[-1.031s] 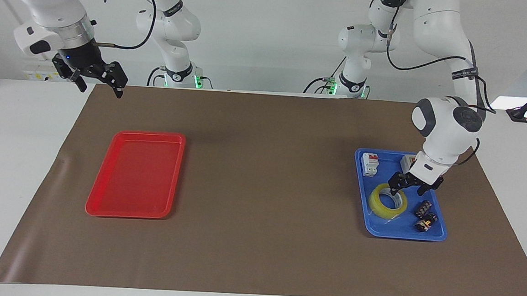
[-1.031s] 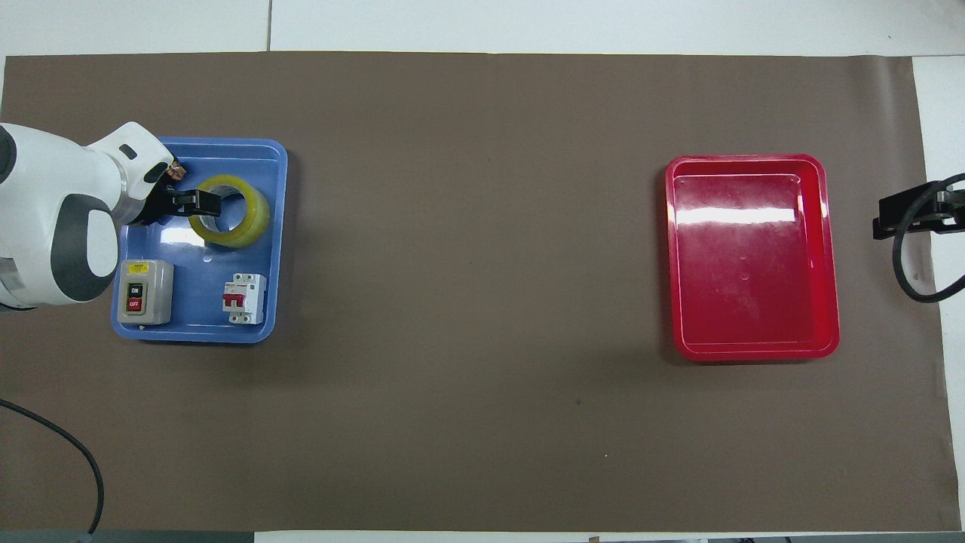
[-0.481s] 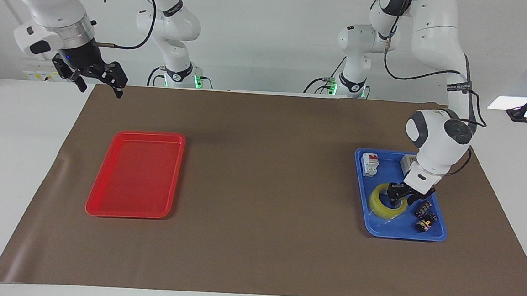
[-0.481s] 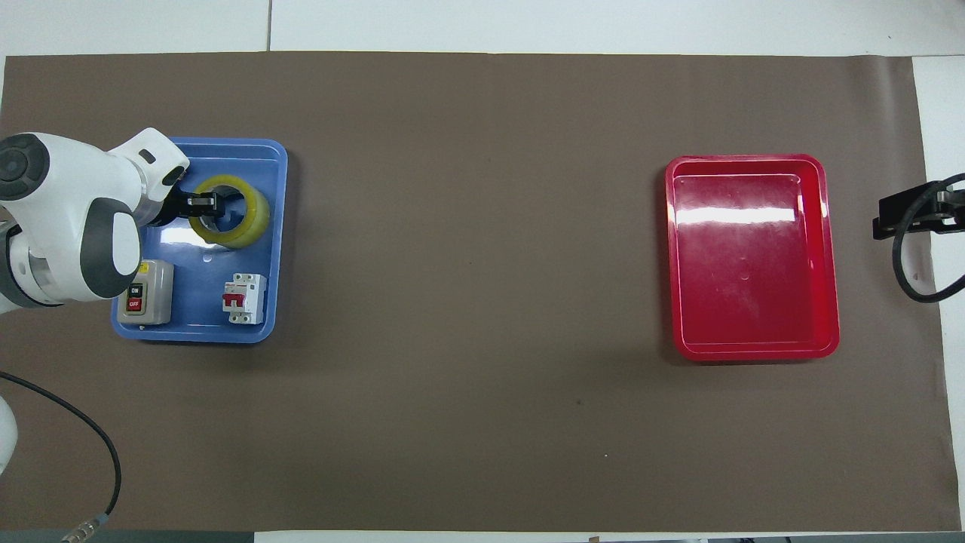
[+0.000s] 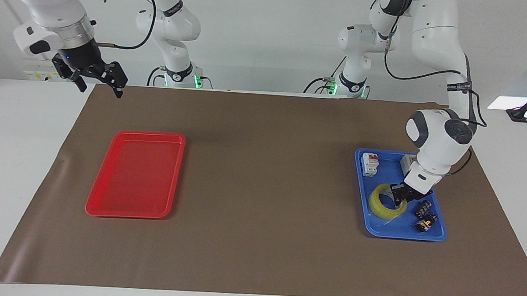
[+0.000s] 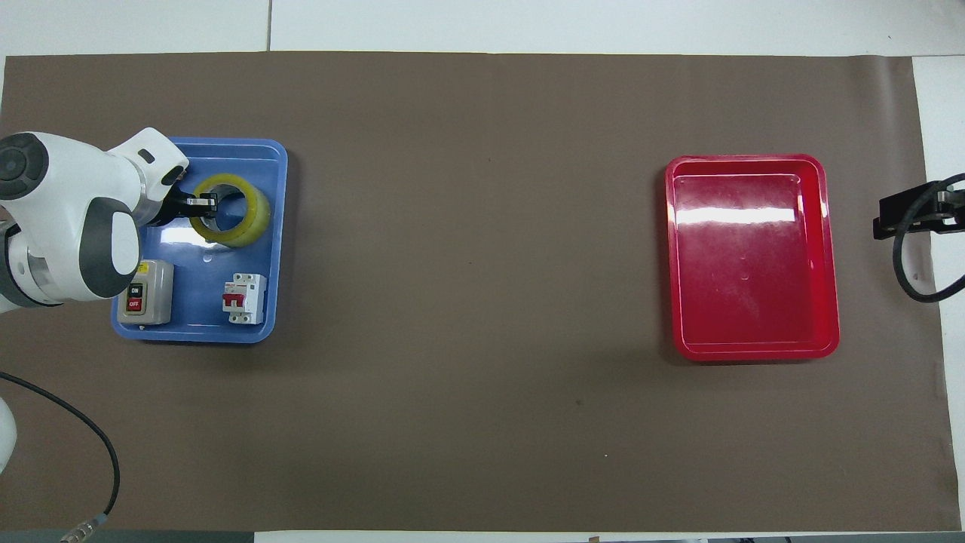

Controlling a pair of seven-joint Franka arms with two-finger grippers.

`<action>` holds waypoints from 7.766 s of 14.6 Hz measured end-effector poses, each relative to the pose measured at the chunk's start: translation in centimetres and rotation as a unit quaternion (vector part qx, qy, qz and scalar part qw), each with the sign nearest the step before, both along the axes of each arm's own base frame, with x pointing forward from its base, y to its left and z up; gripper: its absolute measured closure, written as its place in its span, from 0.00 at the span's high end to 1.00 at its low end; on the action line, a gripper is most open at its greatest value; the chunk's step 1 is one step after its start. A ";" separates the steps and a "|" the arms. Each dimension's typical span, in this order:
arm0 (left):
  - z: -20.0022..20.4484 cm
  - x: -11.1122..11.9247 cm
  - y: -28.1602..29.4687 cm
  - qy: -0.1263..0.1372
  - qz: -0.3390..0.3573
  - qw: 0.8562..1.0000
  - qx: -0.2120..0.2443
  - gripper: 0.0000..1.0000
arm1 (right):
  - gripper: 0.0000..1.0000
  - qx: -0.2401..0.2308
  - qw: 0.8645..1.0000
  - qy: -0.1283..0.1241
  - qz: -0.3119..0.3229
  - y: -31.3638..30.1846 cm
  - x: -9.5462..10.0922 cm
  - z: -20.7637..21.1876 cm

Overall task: Place and move tape with both arms
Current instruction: 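Reach the left gripper into the blue tray and grasp the yellow tape, then lift the yellow tape with the left gripper and carry it toward the table center, then release the tape on the table while the right gripper reaches toward it, then grasp the yellow tape with the right gripper while the left gripper withdraws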

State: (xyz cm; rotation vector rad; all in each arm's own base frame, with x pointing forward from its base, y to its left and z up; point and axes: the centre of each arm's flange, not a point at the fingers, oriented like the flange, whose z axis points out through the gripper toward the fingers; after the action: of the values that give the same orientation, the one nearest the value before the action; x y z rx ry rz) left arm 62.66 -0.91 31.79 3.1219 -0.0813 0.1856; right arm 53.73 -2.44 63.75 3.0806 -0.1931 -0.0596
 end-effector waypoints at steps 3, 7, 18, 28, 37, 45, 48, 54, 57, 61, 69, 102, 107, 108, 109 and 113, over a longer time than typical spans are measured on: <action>0.5 -0.1 0.0 0.010 0.000 1.000 0.000 0.21 | 1.00 0.000 1.000 0.000 0.000 0.0 0.0 0.0; 3.4 0.0 -0.1 0.034 0.001 0.999 0.000 0.21 | 1.00 0.000 1.000 0.000 0.000 0.0 0.0 0.0; 9.1 -4.0 -20.1 0.040 0.078 0.996 -0.006 0.21 | 1.00 0.000 1.000 0.000 -0.001 -0.1 0.0 0.0; 5.1 -8.8 -34.4 -0.012 0.102 0.995 -0.005 0.21 | 1.00 0.000 1.000 0.000 -0.001 -0.1 0.0 0.0; 0.4 -9.8 -37.6 -0.019 0.088 0.996 0.005 0.21 | 1.00 0.000 1.000 0.000 -0.001 -0.1 0.0 0.0; -0.6 -10.8 -38.7 -0.014 0.076 0.997 0.010 0.22 | 1.00 0.000 1.000 0.000 -0.001 -0.1 0.0 0.0; -0.1 -10.4 -38.5 -0.018 0.080 0.997 0.007 0.49 | 1.00 0.000 1.000 0.000 -0.001 -0.1 0.0 0.0; 6.2 -7.3 -33.8 -0.054 0.121 0.991 -0.017 1.00 | 1.00 0.000 1.000 0.000 -0.001 -0.1 0.0 0.0; 8.7 -6.6 -30.8 -0.053 0.136 0.989 -0.007 1.00 | 1.00 0.000 1.000 0.003 -0.001 -0.1 0.0 -0.3; 12.0 -5.4 -24.1 -0.029 0.108 0.993 0.032 1.00 | 1.00 0.001 1.000 -0.006 0.026 1.2 0.3 -0.4; 19.2 -5.2 -9.9 0.018 0.043 0.999 0.011 1.00 | 1.00 0.029 0.992 -0.034 0.114 12.3 3.3 -4.7; 29.4 -9.2 -1.5 0.083 0.010 0.997 -0.004 1.00 | 1.00 0.049 0.983 -0.070 0.160 38.0 3.8 -33.3; 29.5 -9.0 -1.5 0.073 -0.018 0.997 -0.003 1.00 | 0.95 0.051 0.983 -0.075 0.162 38.1 3.6 -33.8; 29.5 -9.0 -1.5 0.073 -0.018 0.997 -0.003 1.00 | 0.95 0.052 0.983 -0.076 0.162 38.0 3.5 -34.0; 29.5 -9.0 -1.5 0.073 -0.018 0.997 -0.003 1.00 | 0.92 0.052 0.983 -0.076 0.162 38.0 3.4 -34.2; 29.5 -9.0 -1.5 0.073 -0.018 0.997 -0.003 1.00 | 0.76 0.055 0.982 -0.082 0.162 38.0 3.3 -34.4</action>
State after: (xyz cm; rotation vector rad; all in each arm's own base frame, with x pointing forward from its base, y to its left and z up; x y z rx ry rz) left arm 53.69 -2.36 61.29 3.1130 -0.1357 -0.0438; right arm 57.02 35.56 29.30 3.1790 0.3180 0.2034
